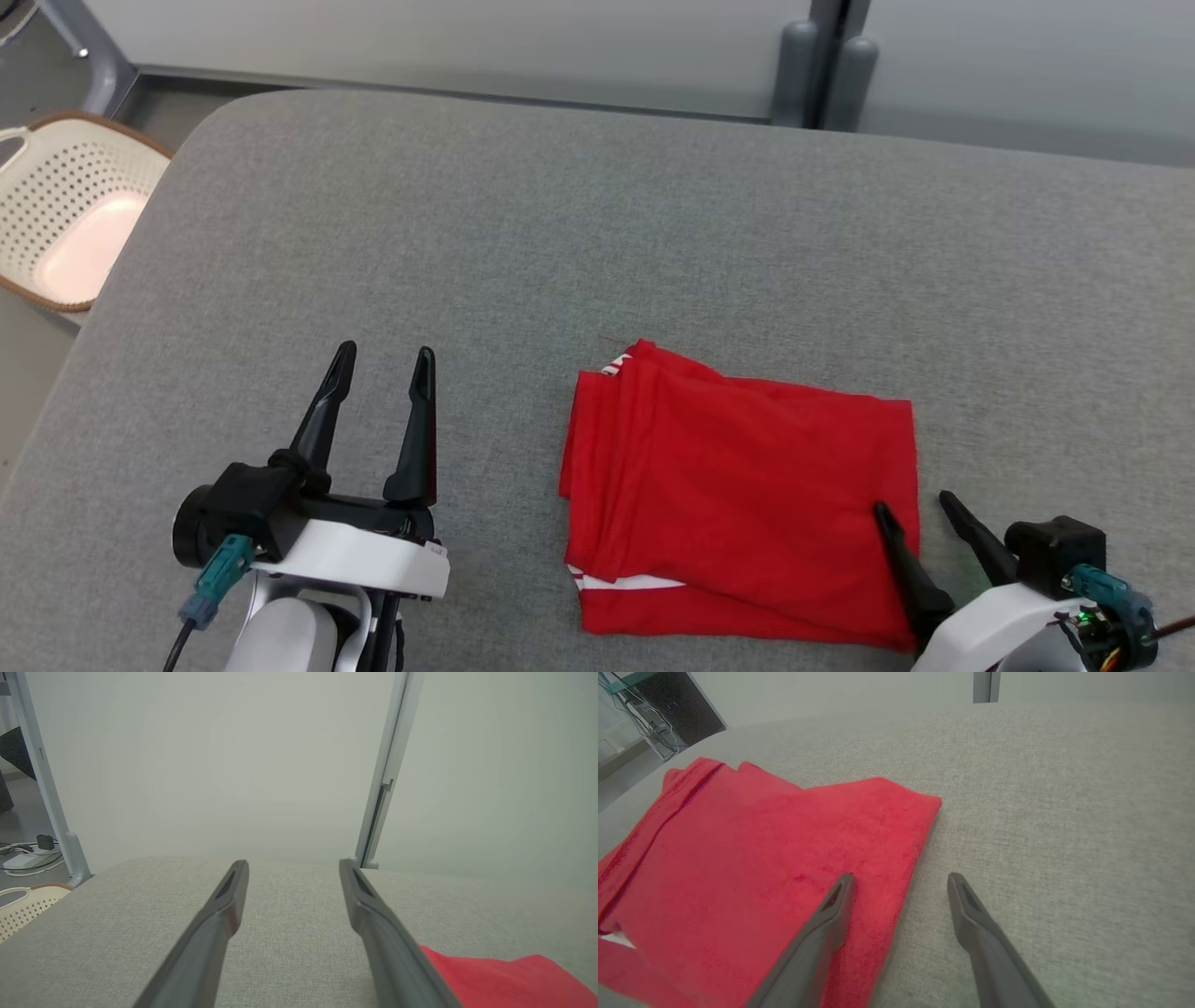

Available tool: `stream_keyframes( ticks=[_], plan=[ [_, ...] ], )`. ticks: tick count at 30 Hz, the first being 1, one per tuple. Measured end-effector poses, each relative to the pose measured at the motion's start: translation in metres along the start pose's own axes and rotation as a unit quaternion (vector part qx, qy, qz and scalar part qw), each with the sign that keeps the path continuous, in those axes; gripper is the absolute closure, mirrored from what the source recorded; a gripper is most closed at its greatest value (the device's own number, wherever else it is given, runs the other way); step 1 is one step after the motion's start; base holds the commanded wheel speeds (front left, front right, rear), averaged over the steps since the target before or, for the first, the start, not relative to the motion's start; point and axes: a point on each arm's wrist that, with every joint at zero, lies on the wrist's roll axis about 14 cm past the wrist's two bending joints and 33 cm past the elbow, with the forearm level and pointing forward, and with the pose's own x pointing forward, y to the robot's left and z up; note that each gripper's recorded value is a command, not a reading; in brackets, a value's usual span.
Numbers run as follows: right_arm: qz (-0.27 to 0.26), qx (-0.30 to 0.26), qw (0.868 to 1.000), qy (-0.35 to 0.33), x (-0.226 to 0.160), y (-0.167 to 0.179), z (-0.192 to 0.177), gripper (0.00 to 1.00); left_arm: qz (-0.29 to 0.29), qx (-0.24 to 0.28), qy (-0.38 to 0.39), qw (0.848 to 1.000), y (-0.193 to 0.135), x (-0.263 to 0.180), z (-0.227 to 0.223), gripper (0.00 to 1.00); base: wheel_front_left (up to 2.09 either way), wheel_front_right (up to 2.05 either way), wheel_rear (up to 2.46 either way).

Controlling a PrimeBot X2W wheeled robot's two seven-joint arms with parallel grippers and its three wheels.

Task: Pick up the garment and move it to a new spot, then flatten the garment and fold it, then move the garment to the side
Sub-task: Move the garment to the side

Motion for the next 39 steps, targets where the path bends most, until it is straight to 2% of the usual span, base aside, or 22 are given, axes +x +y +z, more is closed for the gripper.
stream_keyframes(
  ticks=[1,2,3,4,10,16,25,26,27,32,39],
  plan=[
    [0.006,0.001,1.000,0.019,0.005,0.002,-0.010,0.00,0.004,0.001,0.003,1.000,0.003,0.000,-0.002,0.00,0.00,0.00,0.00],
    [0.012,0.006,1.000,0.027,0.009,0.005,-0.015,0.43,0.009,0.003,0.006,1.000,0.006,0.001,-0.004,0.00,0.00,0.00,0.00],
    [0.021,0.008,0.999,0.035,0.014,0.009,-0.019,0.68,0.014,0.002,0.009,1.000,0.009,0.001,-0.006,0.00,0.00,0.00,0.00],
    [0.027,0.009,0.999,0.041,0.018,0.012,-0.021,1.00,0.019,0.000,0.012,1.000,0.012,0.002,-0.008,0.00,0.00,0.00,0.00],
    [0.036,0.002,0.999,0.038,0.024,0.011,-0.015,1.00,0.022,0.006,0.013,1.000,0.015,0.007,-0.010,0.00,0.00,0.00,0.00],
    [0.014,-0.014,1.000,0.004,0.015,-0.007,0.006,1.00,0.000,0.012,0.007,1.000,0.004,0.015,-0.009,0.00,0.00,0.00,0.00],
    [-0.087,-0.003,0.996,-0.025,-0.040,-0.063,0.011,1.00,-0.122,0.006,0.012,0.992,-0.070,0.045,-0.025,0.00,0.00,0.00,0.00],
    [-0.087,-0.003,0.996,-0.025,-0.040,-0.063,0.011,1.00,-0.122,0.006,0.012,0.992,-0.070,0.045,-0.025,0.00,0.00,0.00,0.00],
    [-0.114,-0.001,0.993,-0.026,-0.055,-0.077,0.008,1.00,-0.157,-0.001,0.010,0.988,-0.094,0.053,-0.027,0.00,0.00,0.00,0.00],
    [-0.174,0.009,0.984,-0.046,-0.086,-0.105,0.009,1.00,-0.230,-0.012,0.017,0.973,-0.144,0.065,-0.037,0.00,0.00,0.00,0.00],
    [-0.218,-0.008,0.973,-0.077,-0.097,-0.140,0.032,1.00,-0.278,-0.026,0.031,0.960,-0.180,0.076,-0.053,0.00,0.00,0.00,0.00]
  ],
)
